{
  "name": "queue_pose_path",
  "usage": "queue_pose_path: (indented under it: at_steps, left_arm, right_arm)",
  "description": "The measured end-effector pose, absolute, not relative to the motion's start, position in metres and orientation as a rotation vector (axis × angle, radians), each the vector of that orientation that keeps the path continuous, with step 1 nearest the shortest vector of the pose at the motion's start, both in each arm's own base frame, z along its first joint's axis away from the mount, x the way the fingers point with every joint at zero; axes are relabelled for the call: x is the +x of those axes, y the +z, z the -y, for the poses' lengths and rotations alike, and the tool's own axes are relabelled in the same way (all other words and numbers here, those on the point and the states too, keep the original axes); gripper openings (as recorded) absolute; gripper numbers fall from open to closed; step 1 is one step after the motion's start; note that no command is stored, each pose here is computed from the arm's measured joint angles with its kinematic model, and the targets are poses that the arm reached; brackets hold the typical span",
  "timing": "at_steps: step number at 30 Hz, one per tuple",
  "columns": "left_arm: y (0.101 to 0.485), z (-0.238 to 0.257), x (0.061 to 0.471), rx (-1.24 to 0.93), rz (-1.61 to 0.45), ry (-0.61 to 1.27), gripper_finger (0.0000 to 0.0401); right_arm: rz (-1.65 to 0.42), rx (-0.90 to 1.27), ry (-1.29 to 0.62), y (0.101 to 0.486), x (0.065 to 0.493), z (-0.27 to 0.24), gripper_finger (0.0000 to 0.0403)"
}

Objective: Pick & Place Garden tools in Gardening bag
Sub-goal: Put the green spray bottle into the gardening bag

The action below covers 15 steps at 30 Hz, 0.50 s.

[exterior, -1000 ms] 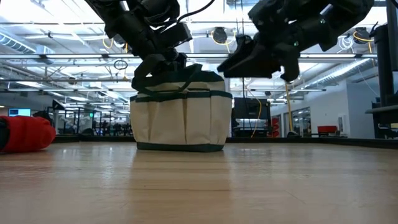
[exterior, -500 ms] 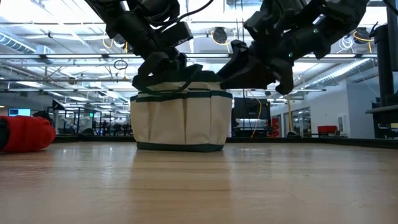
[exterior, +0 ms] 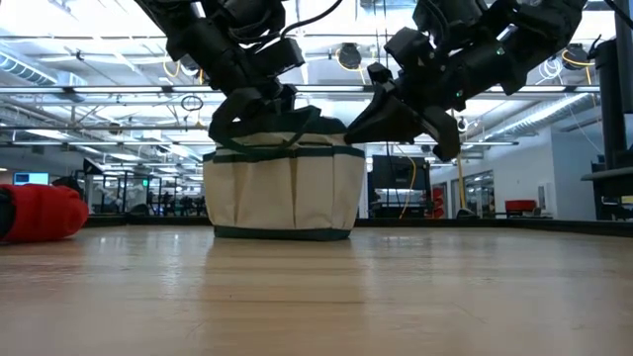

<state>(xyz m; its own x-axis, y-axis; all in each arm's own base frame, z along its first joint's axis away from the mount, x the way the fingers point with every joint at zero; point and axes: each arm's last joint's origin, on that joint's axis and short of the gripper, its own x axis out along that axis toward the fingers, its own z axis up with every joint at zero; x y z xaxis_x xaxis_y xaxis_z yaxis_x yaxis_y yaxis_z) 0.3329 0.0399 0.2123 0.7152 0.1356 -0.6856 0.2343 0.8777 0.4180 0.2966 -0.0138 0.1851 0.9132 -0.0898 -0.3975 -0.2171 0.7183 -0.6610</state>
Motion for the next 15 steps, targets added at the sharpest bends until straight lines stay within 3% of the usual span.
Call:
queue_pose_path:
  at_steps: [9,15]
  left_arm:
    - [0.212,-0.027,0.333,0.559,-0.781,-0.110,0.0140]
    - [0.211,-0.016,0.334,0.607,-0.778,-0.159,0.0159]
  right_arm:
    - [-0.436,-0.840,0.024,0.189,0.296,0.015,0.0005]
    - [-0.425,-0.857,0.017,0.194,0.293,0.012,0.0007]
